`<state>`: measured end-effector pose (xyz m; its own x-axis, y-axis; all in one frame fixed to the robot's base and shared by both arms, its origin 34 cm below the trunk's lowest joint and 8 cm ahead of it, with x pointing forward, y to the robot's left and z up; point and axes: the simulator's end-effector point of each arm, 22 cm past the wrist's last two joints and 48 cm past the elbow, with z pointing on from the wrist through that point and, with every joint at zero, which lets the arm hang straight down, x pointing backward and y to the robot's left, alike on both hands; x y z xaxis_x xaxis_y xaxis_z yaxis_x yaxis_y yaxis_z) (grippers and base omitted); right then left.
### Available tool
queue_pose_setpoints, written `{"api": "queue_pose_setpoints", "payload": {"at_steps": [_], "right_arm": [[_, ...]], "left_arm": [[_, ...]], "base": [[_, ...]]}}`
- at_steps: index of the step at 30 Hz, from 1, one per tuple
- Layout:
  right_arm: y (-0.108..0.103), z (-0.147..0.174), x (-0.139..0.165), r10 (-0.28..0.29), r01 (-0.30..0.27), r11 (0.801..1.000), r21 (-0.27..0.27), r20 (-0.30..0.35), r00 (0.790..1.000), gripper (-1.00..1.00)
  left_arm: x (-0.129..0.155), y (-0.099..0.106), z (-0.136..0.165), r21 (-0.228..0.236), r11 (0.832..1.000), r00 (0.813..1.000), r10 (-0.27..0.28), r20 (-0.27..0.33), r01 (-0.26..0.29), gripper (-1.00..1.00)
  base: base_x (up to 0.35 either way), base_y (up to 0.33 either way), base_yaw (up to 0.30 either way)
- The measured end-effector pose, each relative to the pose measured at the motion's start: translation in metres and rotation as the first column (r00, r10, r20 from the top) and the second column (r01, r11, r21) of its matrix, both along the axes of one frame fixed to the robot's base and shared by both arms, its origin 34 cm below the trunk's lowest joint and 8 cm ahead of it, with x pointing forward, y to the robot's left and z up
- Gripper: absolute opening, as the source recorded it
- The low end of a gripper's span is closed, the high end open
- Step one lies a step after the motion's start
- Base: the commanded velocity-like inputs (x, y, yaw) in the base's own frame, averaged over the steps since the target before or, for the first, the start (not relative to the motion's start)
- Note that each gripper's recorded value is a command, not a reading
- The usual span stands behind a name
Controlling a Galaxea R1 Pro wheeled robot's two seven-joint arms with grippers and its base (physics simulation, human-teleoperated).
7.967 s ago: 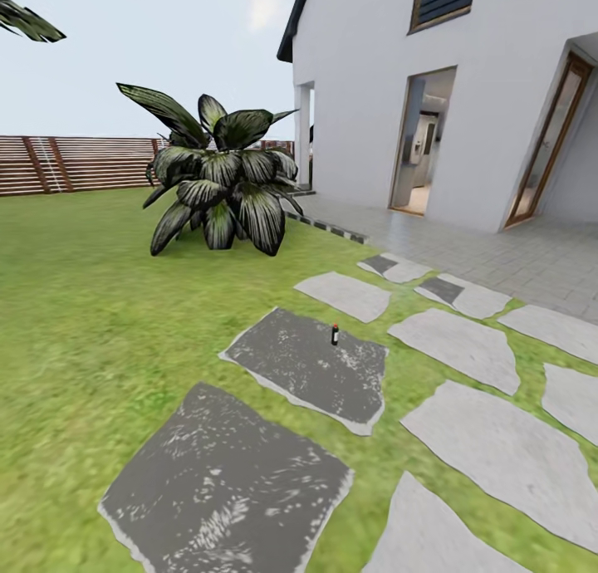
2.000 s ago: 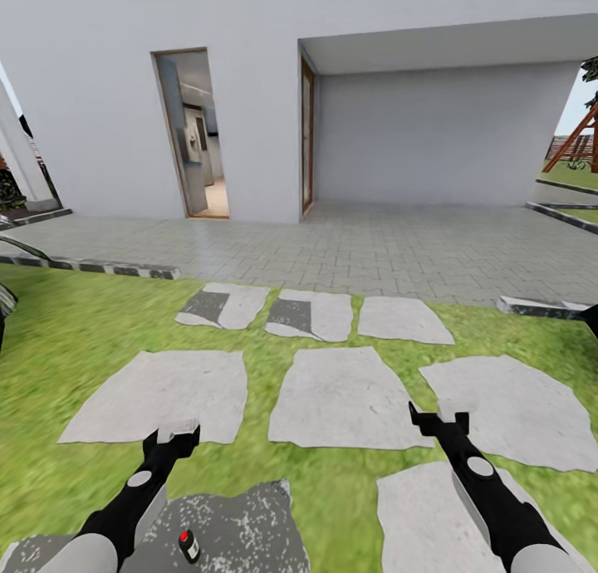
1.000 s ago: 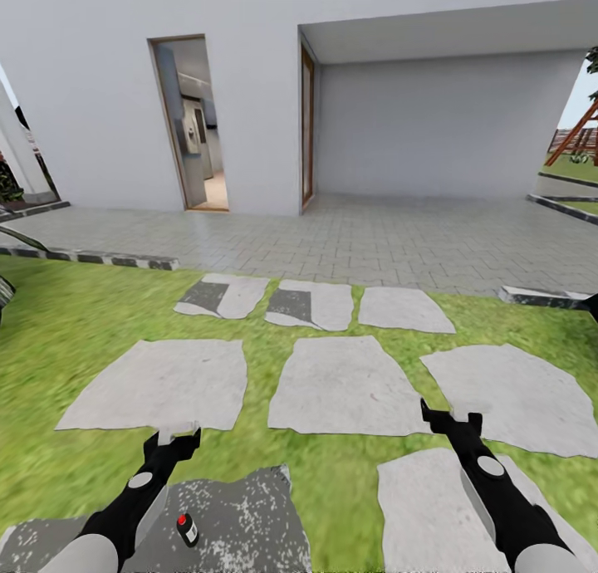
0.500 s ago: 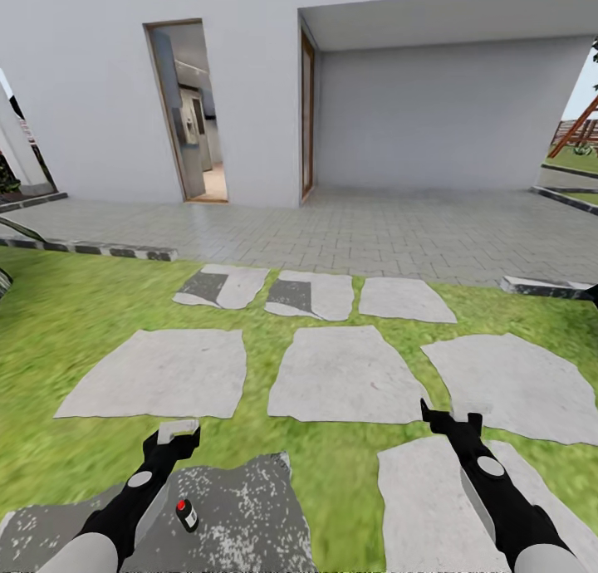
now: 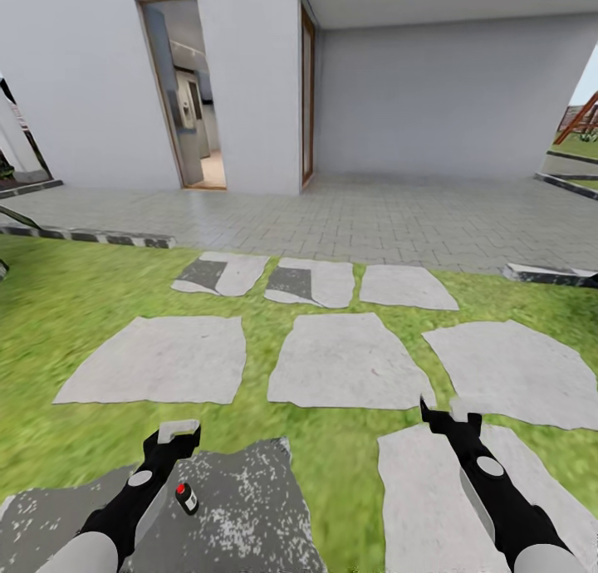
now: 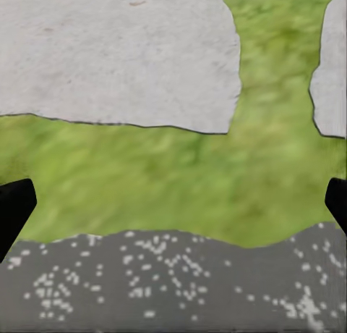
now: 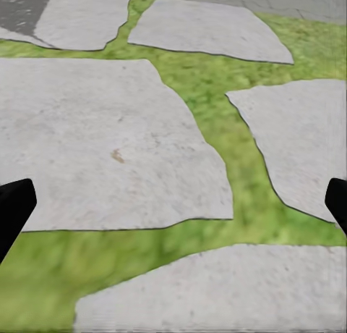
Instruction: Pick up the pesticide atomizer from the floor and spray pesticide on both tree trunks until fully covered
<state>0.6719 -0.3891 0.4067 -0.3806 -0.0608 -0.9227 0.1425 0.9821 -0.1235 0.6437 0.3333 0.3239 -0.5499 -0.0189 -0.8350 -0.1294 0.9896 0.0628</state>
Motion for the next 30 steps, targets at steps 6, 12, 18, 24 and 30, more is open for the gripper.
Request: {"api": "queue_pose_setpoints", "payload": {"at_steps": [6,12,18,24,30], "right_arm": [[0.0,-0.021,-0.004,0.0,0.0,1.0,0.0,-0.034,0.999,1.0],[0.0,-0.041,-0.008,0.0,0.0,1.0,0.0,-0.068,0.998,1.0],[0.0,-0.062,-0.014,0.0,0.0,1.0,0.0,-0.102,0.995,1.0],[0.0,-0.082,-0.02,0.0,0.0,1.0,0.0,-0.136,0.991,1.0],[0.0,-0.102,-0.026,0.0,0.0,1.0,0.0,-0.169,0.986,1.0]], "left_arm": [[-0.01,-0.001,-0.023,0.001,1.0,0.999,-0.004,-0.042,0.004,1.0],[-0.019,-0.001,-0.042,0.004,1.0,0.998,-0.008,-0.06,0.008,1.0],[-0.027,0.0,-0.06,0.005,1.0,0.996,-0.008,-0.087,0.009,1.0],[-0.036,0.0,-0.079,0.005,1.0,0.993,-0.008,-0.12,0.009,1.0],[-0.045,0.0,-0.097,0.006,1.0,0.988,-0.008,-0.154,0.009,1.0]], "base": [[0.0,0.0,0.0],[0.0,0.0,0.0],[0.0,0.0,0.0],[0.0,0.0,0.0],[0.0,0.0,0.0]]}}
